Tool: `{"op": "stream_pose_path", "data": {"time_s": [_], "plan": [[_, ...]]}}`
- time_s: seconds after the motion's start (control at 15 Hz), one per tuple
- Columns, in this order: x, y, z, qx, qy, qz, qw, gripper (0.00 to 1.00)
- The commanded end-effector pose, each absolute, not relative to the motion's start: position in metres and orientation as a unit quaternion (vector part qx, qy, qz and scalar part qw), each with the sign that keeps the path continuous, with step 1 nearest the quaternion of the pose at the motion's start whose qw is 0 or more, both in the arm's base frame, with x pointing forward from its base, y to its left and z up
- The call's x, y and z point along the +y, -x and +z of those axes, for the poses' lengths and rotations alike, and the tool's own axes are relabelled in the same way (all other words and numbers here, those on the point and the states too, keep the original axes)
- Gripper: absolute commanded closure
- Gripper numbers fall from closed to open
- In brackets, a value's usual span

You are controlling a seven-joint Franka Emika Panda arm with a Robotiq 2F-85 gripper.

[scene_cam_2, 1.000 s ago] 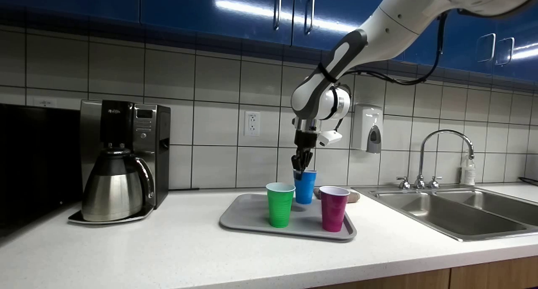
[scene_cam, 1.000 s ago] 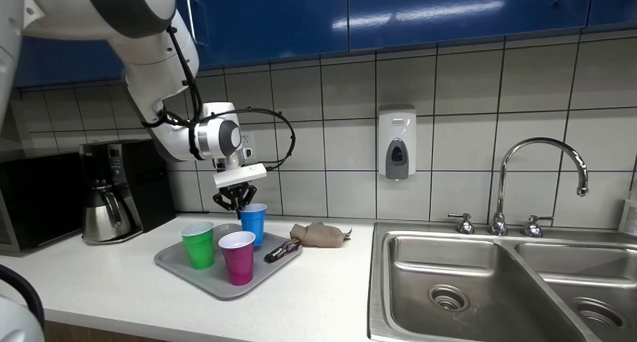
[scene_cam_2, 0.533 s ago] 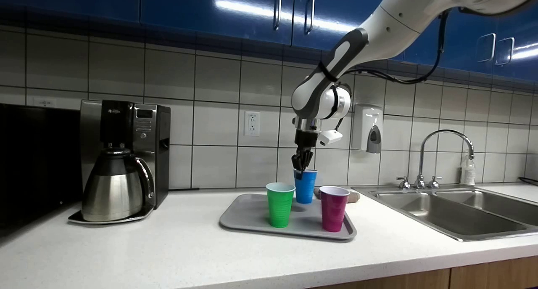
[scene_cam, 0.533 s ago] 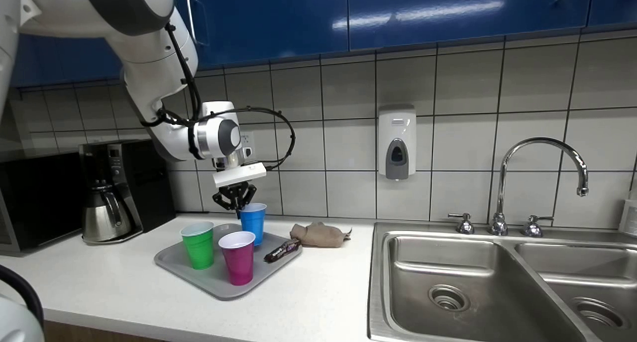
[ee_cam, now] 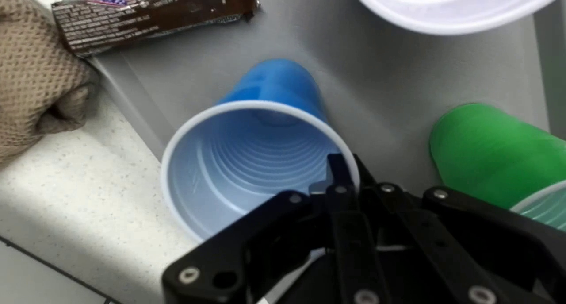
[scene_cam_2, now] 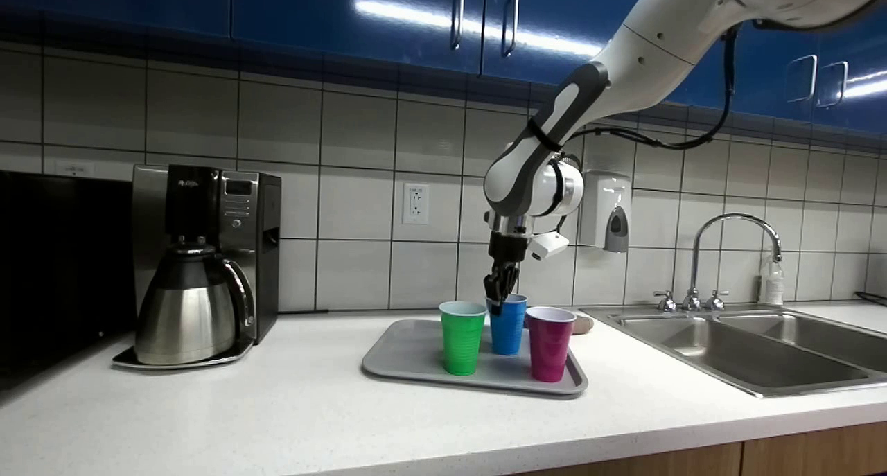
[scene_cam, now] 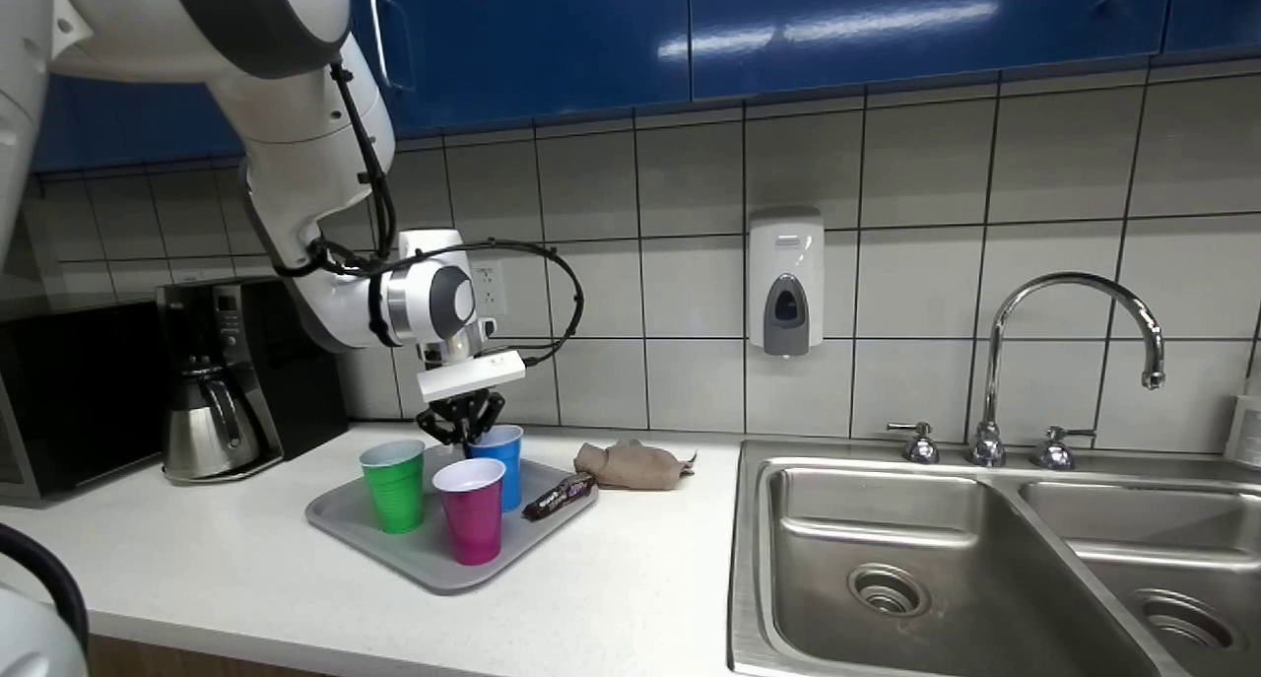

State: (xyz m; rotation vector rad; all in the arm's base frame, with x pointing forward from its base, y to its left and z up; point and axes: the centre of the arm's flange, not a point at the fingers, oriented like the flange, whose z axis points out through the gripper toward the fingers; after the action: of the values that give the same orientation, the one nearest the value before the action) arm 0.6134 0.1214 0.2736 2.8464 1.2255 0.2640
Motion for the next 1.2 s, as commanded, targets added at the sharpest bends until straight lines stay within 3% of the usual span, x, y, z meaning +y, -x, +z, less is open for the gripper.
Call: {"op": "stream_pose_path", "data": {"time_s": [0.0,0.33,0.4,0.47,1.07,1.13], "plan": [[0.109,-0.598,0.26,0.399,-0.913,0.086,0.019,0.99],[0.109,-0.599,0.266,0.399,-0.912,0.088,0.019,0.99],[0.109,-0.599,0.266,0.399,-0.913,0.087,0.019,0.71],[0.109,-0.598,0.265,0.399,-0.913,0.086,0.021,0.7],[0.1,-0.589,0.251,0.396,-0.916,0.067,0.017,0.03],[0.1,-0.589,0.251,0.396,-0.916,0.067,0.017,0.0]]}}
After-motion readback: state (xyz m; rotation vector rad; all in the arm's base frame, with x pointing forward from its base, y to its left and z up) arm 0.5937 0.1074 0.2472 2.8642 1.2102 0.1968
